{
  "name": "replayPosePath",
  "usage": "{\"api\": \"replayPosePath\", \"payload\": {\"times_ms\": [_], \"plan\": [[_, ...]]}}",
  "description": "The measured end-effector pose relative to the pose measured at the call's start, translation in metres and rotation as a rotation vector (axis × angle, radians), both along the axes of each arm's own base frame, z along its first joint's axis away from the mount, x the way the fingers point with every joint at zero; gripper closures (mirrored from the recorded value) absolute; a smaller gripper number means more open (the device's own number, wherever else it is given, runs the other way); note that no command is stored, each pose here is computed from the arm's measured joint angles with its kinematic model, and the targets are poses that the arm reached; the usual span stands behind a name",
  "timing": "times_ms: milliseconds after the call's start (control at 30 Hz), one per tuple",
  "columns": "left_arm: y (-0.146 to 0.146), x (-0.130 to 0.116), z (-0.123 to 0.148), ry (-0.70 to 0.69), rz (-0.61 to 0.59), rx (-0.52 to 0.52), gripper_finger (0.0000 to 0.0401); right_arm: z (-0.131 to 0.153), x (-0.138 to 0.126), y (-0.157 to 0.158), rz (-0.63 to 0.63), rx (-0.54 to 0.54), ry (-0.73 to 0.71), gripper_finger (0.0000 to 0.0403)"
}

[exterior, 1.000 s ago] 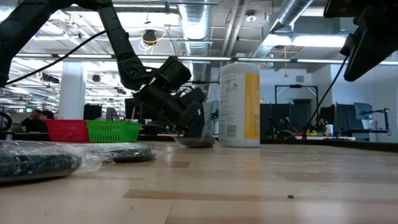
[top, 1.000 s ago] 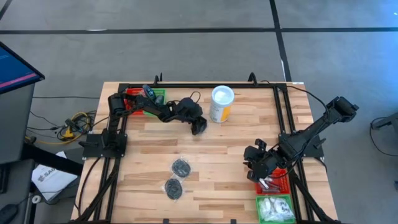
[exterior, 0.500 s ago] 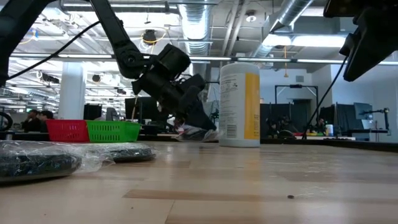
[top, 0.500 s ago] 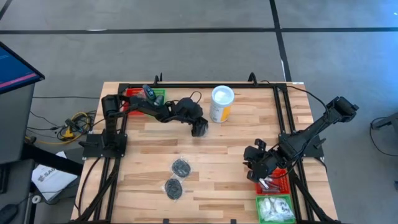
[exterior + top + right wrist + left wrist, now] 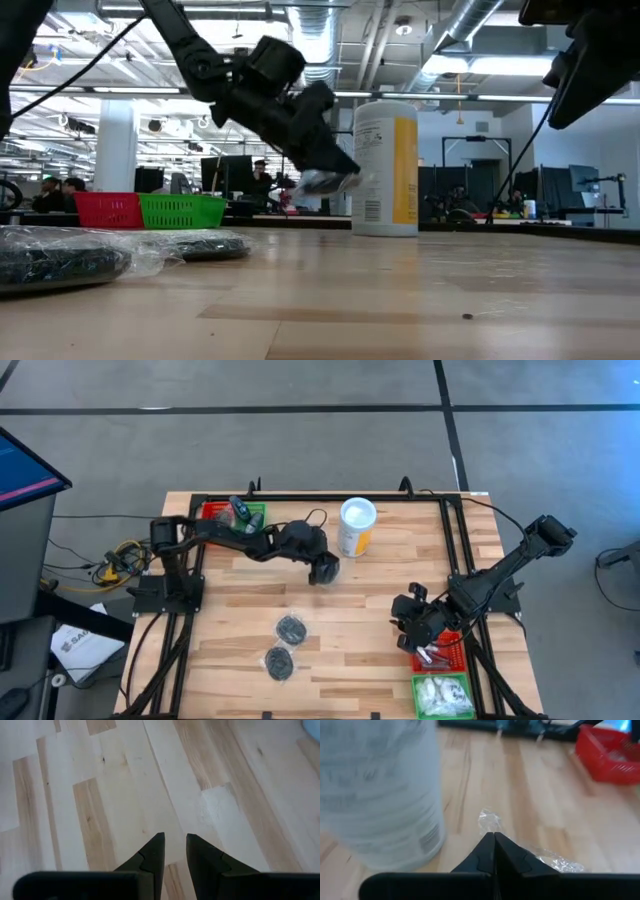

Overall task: Pick & Place Travel size toiletries
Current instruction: Put the black hairbrush into the top red bin

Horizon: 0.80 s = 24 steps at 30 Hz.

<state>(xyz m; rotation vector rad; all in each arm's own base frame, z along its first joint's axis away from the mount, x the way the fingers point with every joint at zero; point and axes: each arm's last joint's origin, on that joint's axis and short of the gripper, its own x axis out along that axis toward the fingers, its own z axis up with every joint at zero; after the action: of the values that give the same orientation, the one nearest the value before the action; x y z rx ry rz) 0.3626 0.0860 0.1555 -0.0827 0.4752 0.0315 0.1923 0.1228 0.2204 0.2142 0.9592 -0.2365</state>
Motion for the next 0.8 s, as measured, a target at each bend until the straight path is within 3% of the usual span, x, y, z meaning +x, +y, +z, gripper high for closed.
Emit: {"api": "replayPosePath", "payload": {"times_ms": [233,433,800], "plan": [[-0.020,-0.001,0.028,-0.078,-0.052,0.017,0.0401,0.004,0.006,0.003,0.065,-0.038,-0.067,0.0331],[-0.030,-0.009,0.058,-0.131,-0.038,0.094,0.0401,0.005,0.008,0.004,0.082,-0.035,-0.092,0.0331],[-0.029,-0.057,0.090,0.026,0.234,0.211,0.0401,0.005,0.007,0.004,0.083,-0.037,-0.090,0.0331]]}}
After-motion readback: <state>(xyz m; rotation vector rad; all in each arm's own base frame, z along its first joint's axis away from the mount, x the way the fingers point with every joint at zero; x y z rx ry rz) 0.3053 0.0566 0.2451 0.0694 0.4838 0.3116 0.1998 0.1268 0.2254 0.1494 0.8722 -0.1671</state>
